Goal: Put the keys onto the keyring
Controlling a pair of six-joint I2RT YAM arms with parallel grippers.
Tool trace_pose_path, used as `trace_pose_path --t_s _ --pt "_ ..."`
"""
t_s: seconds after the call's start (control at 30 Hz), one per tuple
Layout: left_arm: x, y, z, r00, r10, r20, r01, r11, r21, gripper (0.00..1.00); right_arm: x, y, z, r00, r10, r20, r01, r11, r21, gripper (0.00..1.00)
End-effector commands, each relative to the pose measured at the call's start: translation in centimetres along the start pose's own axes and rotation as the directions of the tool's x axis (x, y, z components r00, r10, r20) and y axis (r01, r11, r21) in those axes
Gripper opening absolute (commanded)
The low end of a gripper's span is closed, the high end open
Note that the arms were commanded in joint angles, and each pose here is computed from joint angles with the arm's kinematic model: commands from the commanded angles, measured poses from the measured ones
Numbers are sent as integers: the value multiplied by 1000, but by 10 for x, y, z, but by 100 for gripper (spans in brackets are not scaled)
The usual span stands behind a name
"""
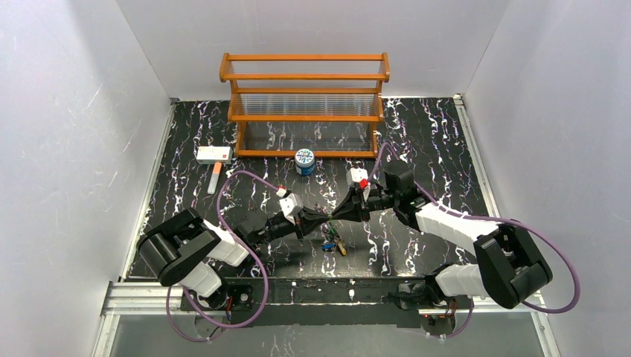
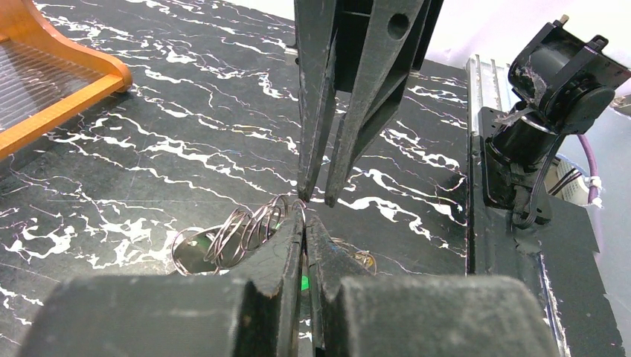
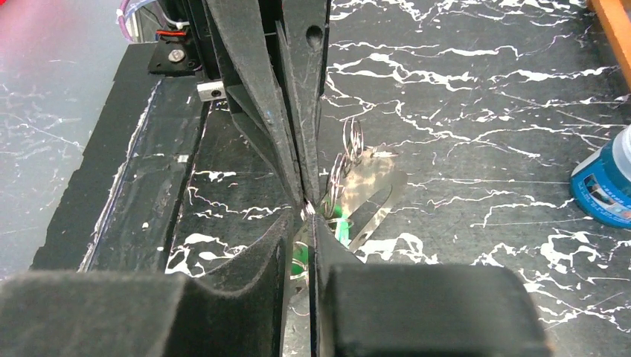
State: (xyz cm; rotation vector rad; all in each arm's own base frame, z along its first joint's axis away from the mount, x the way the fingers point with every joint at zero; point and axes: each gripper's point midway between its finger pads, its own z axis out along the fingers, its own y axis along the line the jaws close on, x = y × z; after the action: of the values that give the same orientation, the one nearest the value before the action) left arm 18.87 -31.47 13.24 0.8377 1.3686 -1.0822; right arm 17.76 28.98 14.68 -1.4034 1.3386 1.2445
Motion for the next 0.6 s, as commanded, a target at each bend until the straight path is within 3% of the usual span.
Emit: trace_pose_path --t_s 0.0,0.37,0.57 --pt "-46 -8 2 981 74 181 -81 996 29 0 -4 0 2 999 -26 27 27 999 -31 20" --pt "-45 -8 4 982 69 178 -76 996 35 0 3 -3 8 1000 -6 23 8 998 -64 23" --pt "-43 -6 4 983 67 174 -73 997 28 0 2 -10 6 999 -28 15 28 1000 -12 27"
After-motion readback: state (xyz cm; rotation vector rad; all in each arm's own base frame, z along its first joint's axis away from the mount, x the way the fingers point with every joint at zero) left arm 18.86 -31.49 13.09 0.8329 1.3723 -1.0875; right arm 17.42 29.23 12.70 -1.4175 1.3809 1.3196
